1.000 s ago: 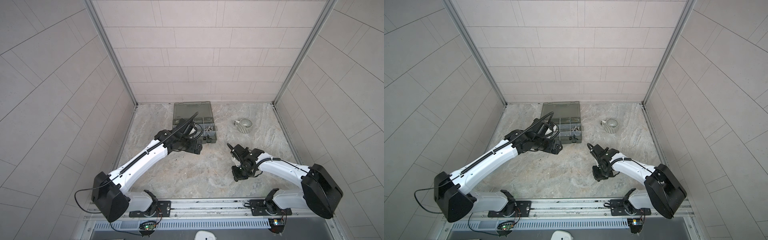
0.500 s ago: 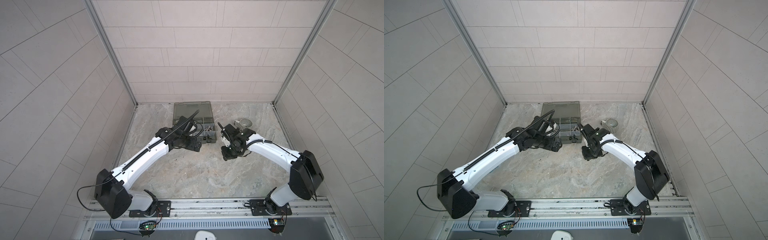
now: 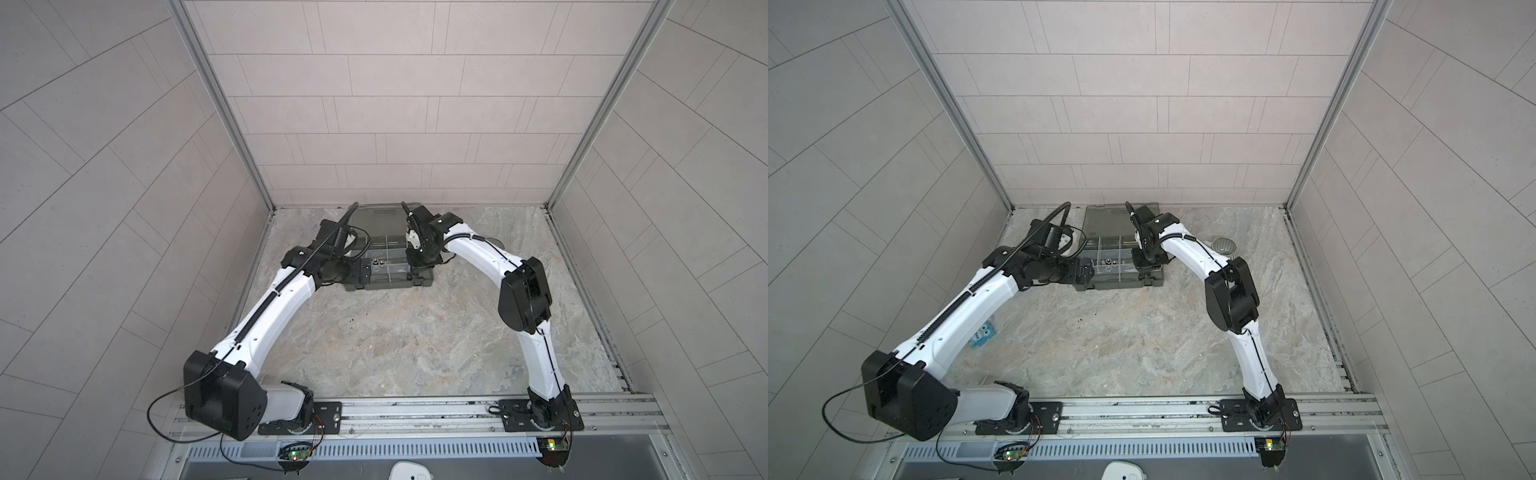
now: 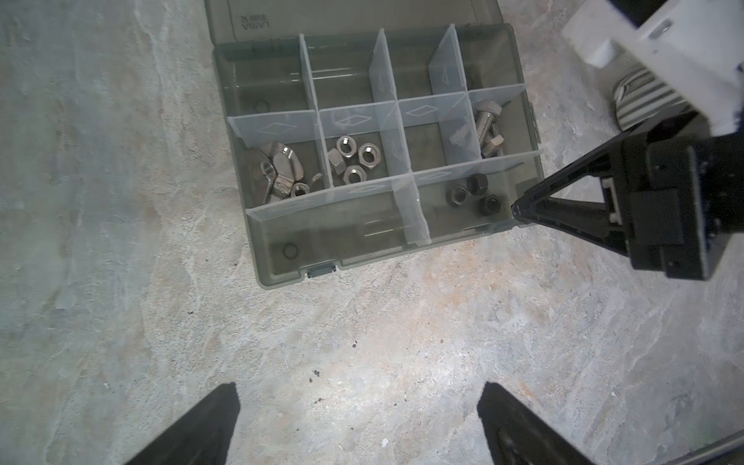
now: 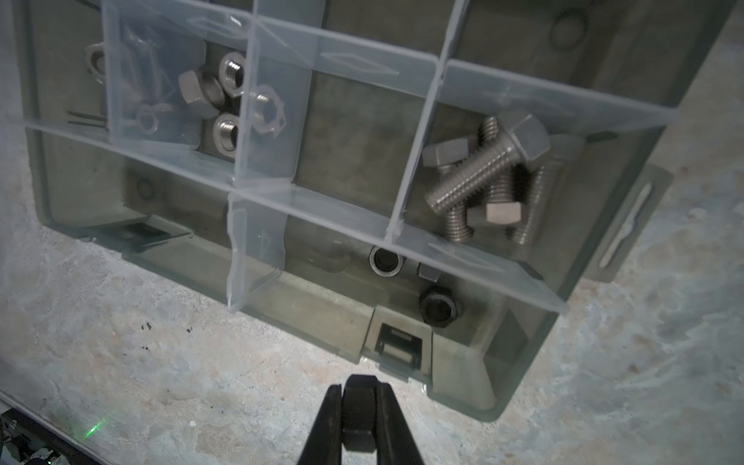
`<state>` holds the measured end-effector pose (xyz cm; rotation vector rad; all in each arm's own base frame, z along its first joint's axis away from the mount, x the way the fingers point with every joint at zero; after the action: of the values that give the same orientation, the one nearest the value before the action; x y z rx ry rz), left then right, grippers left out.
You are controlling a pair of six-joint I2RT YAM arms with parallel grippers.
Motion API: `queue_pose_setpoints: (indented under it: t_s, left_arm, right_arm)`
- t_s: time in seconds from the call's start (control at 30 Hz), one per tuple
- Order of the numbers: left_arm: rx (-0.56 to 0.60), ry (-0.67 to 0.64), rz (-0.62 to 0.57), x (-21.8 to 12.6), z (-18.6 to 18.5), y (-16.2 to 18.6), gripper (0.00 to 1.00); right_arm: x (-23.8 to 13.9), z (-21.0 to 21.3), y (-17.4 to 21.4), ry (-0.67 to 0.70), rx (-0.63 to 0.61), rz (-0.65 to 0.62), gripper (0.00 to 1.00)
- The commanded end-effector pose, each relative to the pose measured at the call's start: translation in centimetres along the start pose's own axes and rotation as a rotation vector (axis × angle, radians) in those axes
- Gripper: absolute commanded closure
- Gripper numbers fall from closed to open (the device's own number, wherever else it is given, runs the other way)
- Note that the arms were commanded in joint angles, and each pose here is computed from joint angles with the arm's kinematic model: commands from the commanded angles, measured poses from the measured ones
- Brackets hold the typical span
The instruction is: Sort the screws and nuts into containers
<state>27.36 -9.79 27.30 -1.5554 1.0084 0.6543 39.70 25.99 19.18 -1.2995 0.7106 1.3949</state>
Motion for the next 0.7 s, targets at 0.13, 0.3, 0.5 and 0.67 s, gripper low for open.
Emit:
queue_pose_setpoints:
  t_s: [0.13,0.3,0.5,0.67]
  left_arm:
    - [-0.018,-0.01,-0.016,-0.1,1.6,-0.1,0.0]
    - [-0.033,-0.042,-0.057,-0.2,2.3,-1.1,0.0]
    - [-0.044,-0.177,-0.234,-1.4,4.2,-2.2,0.0]
    - [-0.106,-0.288,-0.307,-0.6,7.4,-1.3,0.0]
  right_arm:
    - [0.2,-1.4,-0.2,-0.016,0.019,0.077,0.59]
    - [-3.8,-1.6,-0.3,-0.016,-0.029,-0.002,0.34]
    - [-8.6,-4.1,1.6,0.069,-0.038,-0.119,0.27]
    - [-11.8,-8.2,5.3,0.122,0.105,-0.287,0.23]
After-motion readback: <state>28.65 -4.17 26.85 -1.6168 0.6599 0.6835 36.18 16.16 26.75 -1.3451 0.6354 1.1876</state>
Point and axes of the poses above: each gripper's point midway between its finger pads, its own x axis out along the fingers, its own z axis along the line the jaws close on, y = z × x, the point moved 9 cm from there along -x, back along the fingers, and after that the axes turned 3 degrees about -x, right-handed, at the moved point
